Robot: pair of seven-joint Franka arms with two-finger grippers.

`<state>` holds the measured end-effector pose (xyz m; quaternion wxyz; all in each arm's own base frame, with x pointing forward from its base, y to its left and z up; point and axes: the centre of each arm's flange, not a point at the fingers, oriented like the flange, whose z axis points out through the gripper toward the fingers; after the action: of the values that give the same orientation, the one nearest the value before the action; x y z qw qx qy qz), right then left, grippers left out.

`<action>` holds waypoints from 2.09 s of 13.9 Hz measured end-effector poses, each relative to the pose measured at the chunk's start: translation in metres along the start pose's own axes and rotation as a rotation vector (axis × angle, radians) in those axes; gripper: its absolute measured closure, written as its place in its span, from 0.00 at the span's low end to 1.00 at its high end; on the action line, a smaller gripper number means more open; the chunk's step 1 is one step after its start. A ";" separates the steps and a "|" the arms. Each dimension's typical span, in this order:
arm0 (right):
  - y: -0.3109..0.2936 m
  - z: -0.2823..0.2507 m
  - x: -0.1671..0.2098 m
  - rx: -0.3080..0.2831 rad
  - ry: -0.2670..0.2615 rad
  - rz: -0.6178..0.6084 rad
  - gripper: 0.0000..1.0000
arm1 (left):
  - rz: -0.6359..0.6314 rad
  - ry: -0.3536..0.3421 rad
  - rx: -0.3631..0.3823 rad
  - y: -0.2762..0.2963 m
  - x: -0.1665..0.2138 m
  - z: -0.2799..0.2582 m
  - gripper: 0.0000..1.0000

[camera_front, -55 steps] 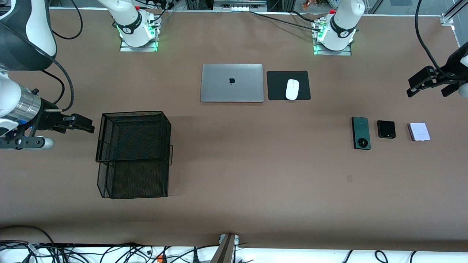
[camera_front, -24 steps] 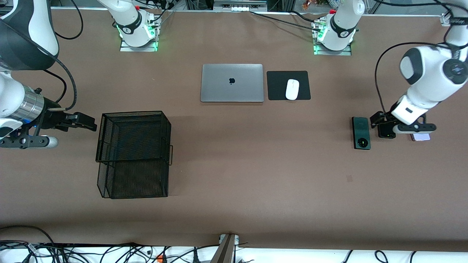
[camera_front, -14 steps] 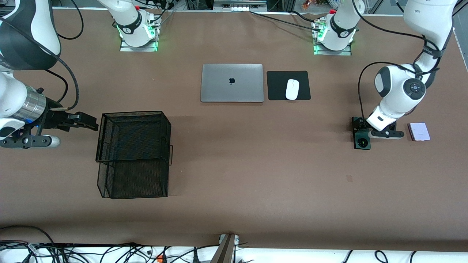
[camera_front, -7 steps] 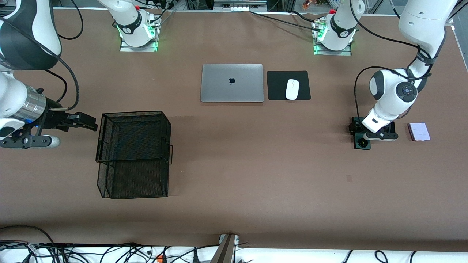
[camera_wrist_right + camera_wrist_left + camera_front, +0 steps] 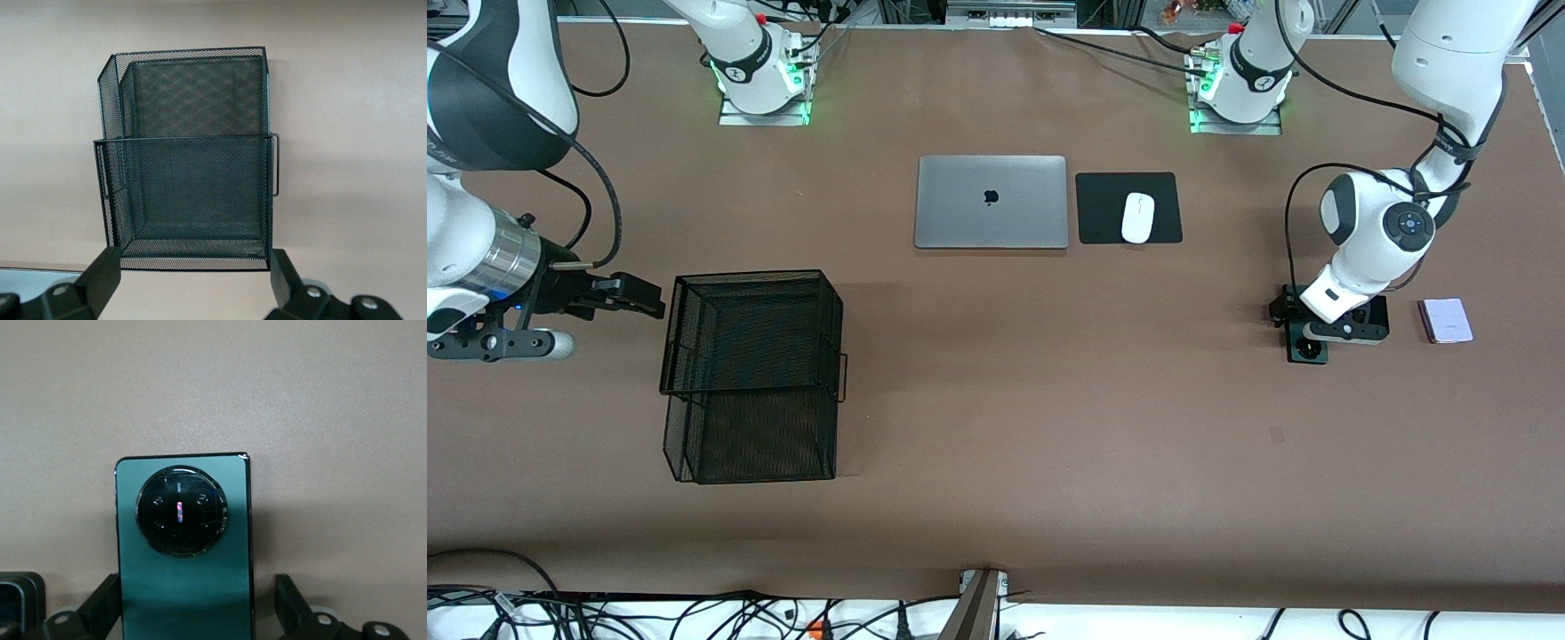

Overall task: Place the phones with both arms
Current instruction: 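Close the left gripper on the green phone and lift it, then carry the green phone to the laptop front and set it down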

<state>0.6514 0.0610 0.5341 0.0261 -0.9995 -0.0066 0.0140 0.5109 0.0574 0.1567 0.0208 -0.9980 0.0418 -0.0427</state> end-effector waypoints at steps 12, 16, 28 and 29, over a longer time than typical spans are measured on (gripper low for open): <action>-0.001 0.000 0.000 0.000 0.000 -0.001 0.00 | 0.007 -0.012 -0.003 -0.001 0.008 -0.005 0.19; -0.002 0.000 0.000 -0.001 0.000 -0.002 0.00 | 0.025 -0.080 -0.024 0.010 0.055 -0.029 0.21; -0.001 0.003 0.001 -0.004 -0.008 0.001 0.00 | -0.159 -0.018 -0.113 0.229 0.116 -0.063 0.21; -0.001 0.003 0.001 -0.004 -0.008 0.001 0.00 | -0.186 -0.026 -0.115 0.258 0.113 -0.067 0.21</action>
<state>0.6518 0.0619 0.5307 0.0243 -0.9995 -0.0061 0.0179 0.5965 -0.2116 0.2208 -0.0400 -0.9976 -0.0489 -0.0289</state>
